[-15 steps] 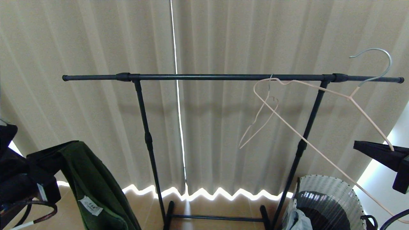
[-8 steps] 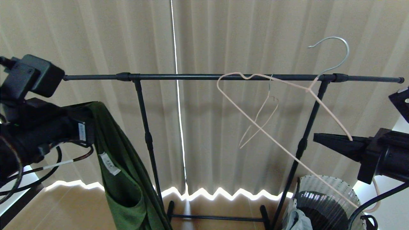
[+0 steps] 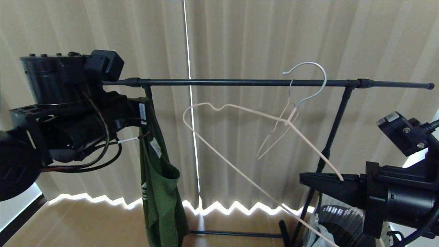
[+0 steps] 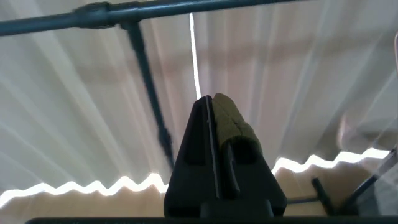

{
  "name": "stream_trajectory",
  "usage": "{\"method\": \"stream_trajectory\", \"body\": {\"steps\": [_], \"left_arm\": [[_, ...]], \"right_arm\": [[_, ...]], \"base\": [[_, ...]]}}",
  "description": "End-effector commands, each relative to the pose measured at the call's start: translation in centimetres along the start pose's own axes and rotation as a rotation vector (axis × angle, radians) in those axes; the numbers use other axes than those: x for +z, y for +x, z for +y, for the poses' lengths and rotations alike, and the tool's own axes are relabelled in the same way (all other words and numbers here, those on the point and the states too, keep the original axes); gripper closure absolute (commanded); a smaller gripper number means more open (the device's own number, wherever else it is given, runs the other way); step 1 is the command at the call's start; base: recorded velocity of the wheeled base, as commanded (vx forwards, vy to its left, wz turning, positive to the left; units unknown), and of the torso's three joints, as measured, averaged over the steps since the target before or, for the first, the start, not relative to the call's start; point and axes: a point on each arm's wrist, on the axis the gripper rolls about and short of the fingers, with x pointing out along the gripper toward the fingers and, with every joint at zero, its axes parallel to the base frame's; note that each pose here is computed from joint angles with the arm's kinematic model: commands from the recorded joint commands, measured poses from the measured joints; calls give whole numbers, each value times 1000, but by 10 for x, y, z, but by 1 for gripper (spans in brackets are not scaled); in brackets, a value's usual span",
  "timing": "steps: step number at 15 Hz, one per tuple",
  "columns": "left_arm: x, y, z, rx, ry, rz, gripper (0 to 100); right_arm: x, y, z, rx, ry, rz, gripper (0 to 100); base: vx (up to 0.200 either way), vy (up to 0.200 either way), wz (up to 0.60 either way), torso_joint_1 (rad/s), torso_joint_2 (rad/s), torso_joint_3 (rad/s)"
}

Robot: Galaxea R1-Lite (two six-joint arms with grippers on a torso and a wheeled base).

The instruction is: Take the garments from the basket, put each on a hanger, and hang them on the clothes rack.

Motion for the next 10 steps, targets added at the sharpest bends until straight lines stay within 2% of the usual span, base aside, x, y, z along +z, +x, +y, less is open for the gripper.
{"method": "stream_trajectory", "body": {"steps": [1, 5, 10], "left_arm": [[-8, 19, -8, -8, 6, 31, 100], [-2, 12, -13, -31, -3, 10, 100], [5, -1, -9, -30, -10, -16, 100]], "right_arm": [[-3, 2, 7, 37, -1, 18, 100], [-7, 15, 21, 106, -8, 64, 100], [-1, 28, 21, 94, -6, 72, 100]], "base": [[0, 0, 0, 0, 0, 0], [0, 0, 0, 0, 0, 0], [0, 0, 0, 0, 0, 0]]}}
